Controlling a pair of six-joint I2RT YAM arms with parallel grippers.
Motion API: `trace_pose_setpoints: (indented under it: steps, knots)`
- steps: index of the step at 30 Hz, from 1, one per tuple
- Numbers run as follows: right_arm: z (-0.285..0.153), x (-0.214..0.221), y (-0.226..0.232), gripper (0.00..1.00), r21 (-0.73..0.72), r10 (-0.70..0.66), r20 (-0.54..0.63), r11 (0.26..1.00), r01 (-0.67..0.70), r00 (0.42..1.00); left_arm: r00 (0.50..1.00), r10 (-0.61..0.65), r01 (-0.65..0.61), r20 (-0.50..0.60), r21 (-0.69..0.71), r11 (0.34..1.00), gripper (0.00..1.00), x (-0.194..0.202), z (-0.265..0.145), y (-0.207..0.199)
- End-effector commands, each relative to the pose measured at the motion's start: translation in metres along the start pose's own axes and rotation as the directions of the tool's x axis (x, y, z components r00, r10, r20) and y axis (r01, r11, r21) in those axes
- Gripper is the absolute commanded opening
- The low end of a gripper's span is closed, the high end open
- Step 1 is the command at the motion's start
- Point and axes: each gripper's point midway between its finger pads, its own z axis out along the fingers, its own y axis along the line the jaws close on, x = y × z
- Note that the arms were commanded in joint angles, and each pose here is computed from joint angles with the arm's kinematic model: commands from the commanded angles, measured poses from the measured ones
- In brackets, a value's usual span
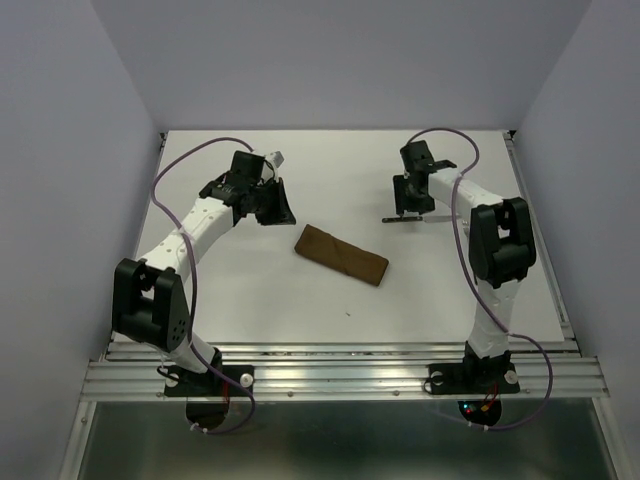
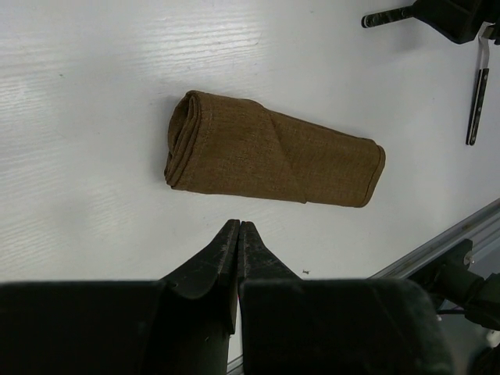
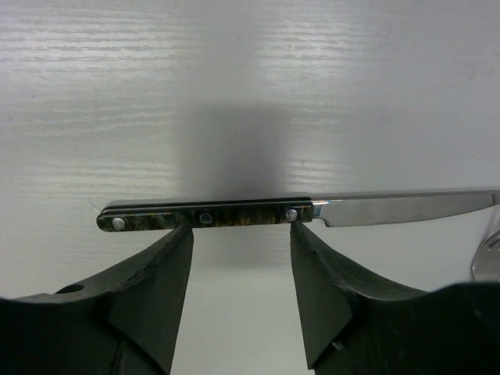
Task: Fold the napkin into a case and place the utensils inside
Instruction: Move the knife to the center of the board.
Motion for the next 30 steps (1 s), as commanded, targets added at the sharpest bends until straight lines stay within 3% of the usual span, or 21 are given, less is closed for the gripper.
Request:
trace_pose_setpoints:
  steps: [1, 4, 7, 14, 21, 30]
  knots:
    - [-0.027, -0.027, -0.005, 0.59, 0.007, -0.084, 0.1, 0.996, 0.084, 0.991, 0.997, 0.051, -0.052, 0.056, 0.02, 0.998, 0.12, -0.017, -0.012, -0.009]
    - [-0.032, -0.035, -0.006, 0.58, 0.006, -0.145, 0.116, 0.989, 0.145, 0.983, 0.997, 0.048, -0.049, 0.052, 0.018, 0.999, 0.12, -0.015, -0.012, -0.008]
    - [-0.028, -0.034, -0.02, 0.49, 0.036, -0.199, 0.075, 0.98, 0.197, 0.977, 0.998, 0.045, -0.046, 0.05, 0.021, 0.999, 0.12, -0.013, -0.013, -0.009]
    - [-0.019, -0.021, -0.042, 0.63, 0.115, -0.285, 0.001, 0.952, 0.283, 0.958, 0.998, 0.049, -0.05, 0.046, 0.019, 0.999, 0.12, -0.007, -0.022, -0.009]
    - [-0.015, 0.0, -0.033, 0.66, 0.009, -0.314, -0.075, 0.949, 0.316, 0.946, 0.998, 0.053, -0.053, 0.028, 0.028, 0.998, 0.13, -0.004, -0.022, -0.01]
    - [0.002, 0.031, -0.04, 0.67, 0.009, -0.357, -0.155, 0.932, 0.363, 0.921, 0.997, 0.068, -0.067, -0.025, 0.047, 0.997, 0.13, 0.002, -0.013, -0.01]
